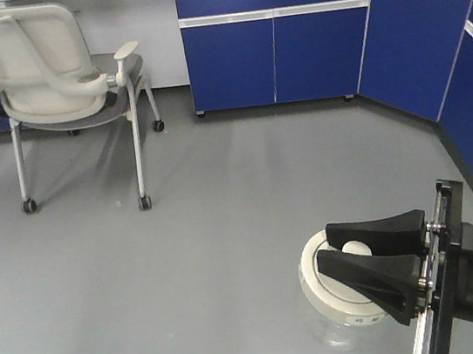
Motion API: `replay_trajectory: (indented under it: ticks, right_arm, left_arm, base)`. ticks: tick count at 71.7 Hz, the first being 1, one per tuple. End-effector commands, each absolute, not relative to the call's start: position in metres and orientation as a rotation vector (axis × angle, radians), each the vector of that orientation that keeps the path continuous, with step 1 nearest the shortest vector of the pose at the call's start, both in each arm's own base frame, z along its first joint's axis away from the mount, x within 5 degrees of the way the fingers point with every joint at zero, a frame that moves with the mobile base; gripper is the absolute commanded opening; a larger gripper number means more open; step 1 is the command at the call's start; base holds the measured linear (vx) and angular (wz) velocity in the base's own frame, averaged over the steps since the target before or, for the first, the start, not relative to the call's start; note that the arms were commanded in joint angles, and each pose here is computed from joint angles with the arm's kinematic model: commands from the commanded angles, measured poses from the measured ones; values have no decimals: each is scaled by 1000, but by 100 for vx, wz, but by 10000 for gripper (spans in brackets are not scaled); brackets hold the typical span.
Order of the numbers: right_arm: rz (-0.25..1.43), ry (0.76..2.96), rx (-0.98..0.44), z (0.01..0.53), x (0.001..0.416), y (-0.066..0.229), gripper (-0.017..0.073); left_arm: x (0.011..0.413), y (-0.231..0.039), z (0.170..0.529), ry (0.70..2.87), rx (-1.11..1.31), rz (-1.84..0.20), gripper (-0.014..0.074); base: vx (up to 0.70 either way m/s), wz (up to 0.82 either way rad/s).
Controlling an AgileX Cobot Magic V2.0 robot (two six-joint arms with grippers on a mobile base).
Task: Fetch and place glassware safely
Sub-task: 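Drive the base toward the black lab bench holding the jar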
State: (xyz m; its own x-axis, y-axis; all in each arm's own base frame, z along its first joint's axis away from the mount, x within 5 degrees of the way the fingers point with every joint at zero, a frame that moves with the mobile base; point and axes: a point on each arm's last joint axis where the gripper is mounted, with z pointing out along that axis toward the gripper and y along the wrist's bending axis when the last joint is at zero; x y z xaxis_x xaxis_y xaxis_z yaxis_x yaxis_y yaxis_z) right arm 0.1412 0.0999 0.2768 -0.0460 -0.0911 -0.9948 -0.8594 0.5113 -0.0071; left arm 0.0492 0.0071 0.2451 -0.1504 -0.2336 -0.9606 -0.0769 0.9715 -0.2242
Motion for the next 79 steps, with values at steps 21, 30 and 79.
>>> replay_trajectory:
  ticks: [21,30,79]
  right_arm:
    - [807,1428,-818,292,142,100,-1]
    - [807,1428,-818,292,142,100,-1]
    - [807,1428,-818,292,142,100,-1]
  left_arm:
    - [49,6,259,1646,-216,-164,-7]
    - [49,6,259,1646,-216,-164,-7]
    - [49,6,259,1646,-216,-164,-7]
  base:
    - [53,-7]
    - [45,-15]
    - [32,-62]
